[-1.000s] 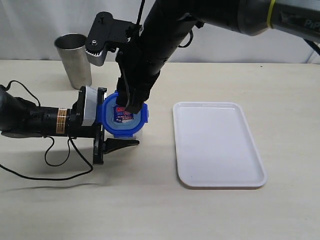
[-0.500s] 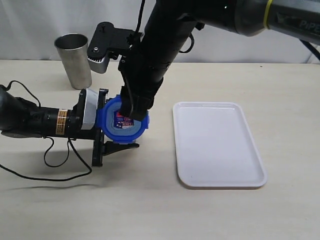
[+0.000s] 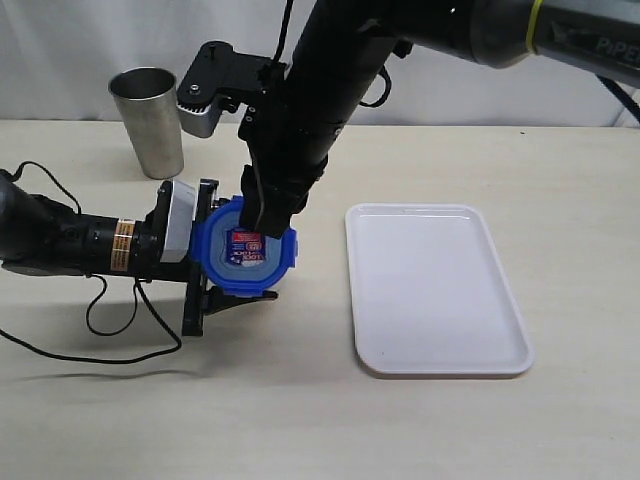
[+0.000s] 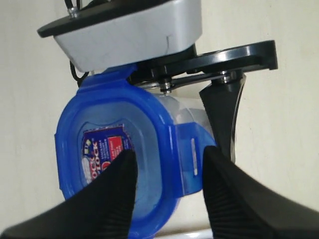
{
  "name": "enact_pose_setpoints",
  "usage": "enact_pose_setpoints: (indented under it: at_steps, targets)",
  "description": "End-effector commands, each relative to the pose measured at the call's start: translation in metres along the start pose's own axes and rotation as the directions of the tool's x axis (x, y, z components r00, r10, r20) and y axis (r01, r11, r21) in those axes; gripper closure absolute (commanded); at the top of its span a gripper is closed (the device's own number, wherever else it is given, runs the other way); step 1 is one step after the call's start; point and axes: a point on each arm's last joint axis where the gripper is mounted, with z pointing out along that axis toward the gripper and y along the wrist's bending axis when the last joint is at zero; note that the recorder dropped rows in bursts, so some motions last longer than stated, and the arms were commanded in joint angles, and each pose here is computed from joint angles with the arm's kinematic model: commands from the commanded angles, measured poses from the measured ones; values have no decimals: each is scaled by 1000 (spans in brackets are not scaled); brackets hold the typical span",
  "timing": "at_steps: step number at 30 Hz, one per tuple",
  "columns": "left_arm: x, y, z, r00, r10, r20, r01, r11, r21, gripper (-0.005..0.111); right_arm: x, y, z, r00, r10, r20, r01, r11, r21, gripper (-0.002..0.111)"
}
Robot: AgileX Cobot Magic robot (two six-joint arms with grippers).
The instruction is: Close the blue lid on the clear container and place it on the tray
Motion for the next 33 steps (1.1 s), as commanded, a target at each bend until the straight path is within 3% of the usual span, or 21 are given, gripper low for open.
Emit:
enact_pose_setpoints:
  at_steps: [1,21,26,30,33]
  targets:
    - [-2,-4,3,997,-81,3,80,996,37,107,20,0,41,987,-1,-163,-14,996,-90,73]
    - [-2,-4,3,996,-89,2,89,995,37,107,25,-1,57,979,25,-204,-50,992,-117,78]
    - [-2,-3,3,992,-126,3,126,992,22,107,19,-5,35,981,47,-189,-56,997,-44,78]
    - [-1,0,3,973,-230,8,230,973,-12,107,15,-14,11,981,96,-169,-81,992,97,78]
    - [-1,0,3,971,-238,8,238,971,-12,107,13,-16,-6,983,120,-141,-95,981,172,78]
